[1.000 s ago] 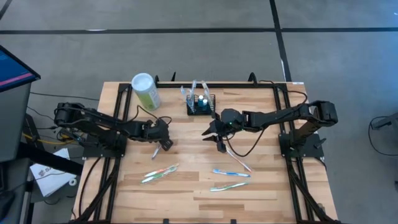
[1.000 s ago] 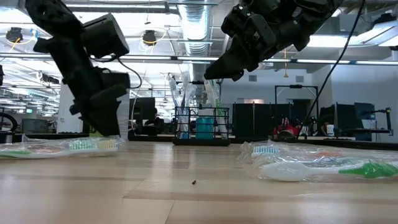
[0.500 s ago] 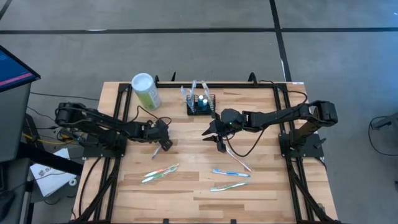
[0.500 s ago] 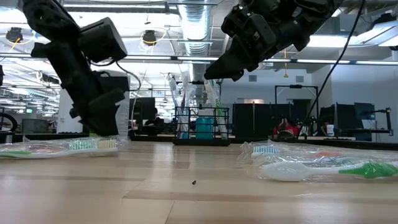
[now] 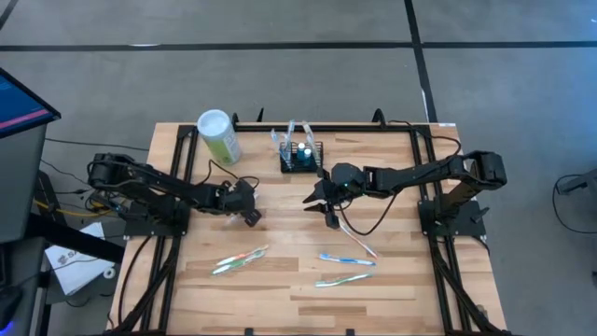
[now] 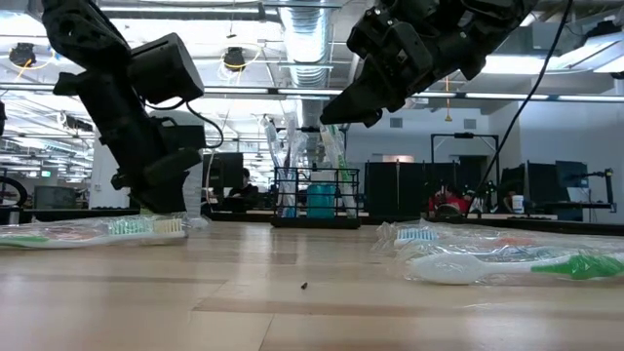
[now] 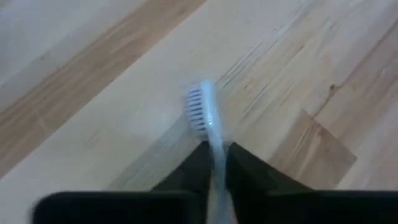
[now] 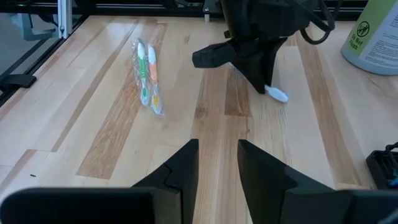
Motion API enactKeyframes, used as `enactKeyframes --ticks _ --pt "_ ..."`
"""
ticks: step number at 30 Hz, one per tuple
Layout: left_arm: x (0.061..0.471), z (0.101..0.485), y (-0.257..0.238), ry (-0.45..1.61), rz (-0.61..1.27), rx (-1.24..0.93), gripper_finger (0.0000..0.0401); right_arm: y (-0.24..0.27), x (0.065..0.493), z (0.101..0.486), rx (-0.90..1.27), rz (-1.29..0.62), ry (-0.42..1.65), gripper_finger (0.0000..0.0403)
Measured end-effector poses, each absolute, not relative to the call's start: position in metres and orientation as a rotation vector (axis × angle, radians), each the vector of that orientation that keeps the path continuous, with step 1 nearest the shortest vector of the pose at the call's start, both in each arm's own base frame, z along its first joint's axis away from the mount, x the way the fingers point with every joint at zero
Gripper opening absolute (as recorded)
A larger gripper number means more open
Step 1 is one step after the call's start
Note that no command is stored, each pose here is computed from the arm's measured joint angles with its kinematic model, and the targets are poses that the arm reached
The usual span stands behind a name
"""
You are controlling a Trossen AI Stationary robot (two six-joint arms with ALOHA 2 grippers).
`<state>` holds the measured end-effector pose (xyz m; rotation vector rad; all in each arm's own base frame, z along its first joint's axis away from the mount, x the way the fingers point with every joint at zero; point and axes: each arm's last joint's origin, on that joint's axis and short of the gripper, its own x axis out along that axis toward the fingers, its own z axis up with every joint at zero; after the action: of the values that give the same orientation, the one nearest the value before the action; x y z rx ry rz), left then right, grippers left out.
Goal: Pick & Place toothbrushing station
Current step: Put the purple toothbrush into the black wire organizer
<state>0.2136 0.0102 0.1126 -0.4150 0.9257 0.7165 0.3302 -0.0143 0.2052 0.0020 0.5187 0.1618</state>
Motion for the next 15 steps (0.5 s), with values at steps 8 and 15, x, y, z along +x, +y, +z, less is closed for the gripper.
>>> enactKeyframes --ticks 8,15 --pt "0.211 0.128 0.010 0.842 0.709 -0.418 0.0012 -0.014 0.330 0.205 0.002 0.162 0.519 0.0103" --pt "0.221 0.149 0.011 0.658 0.617 -0.389 0.0014 -0.014 0.330 0.205 0.002 0.163 0.519 0.0103"
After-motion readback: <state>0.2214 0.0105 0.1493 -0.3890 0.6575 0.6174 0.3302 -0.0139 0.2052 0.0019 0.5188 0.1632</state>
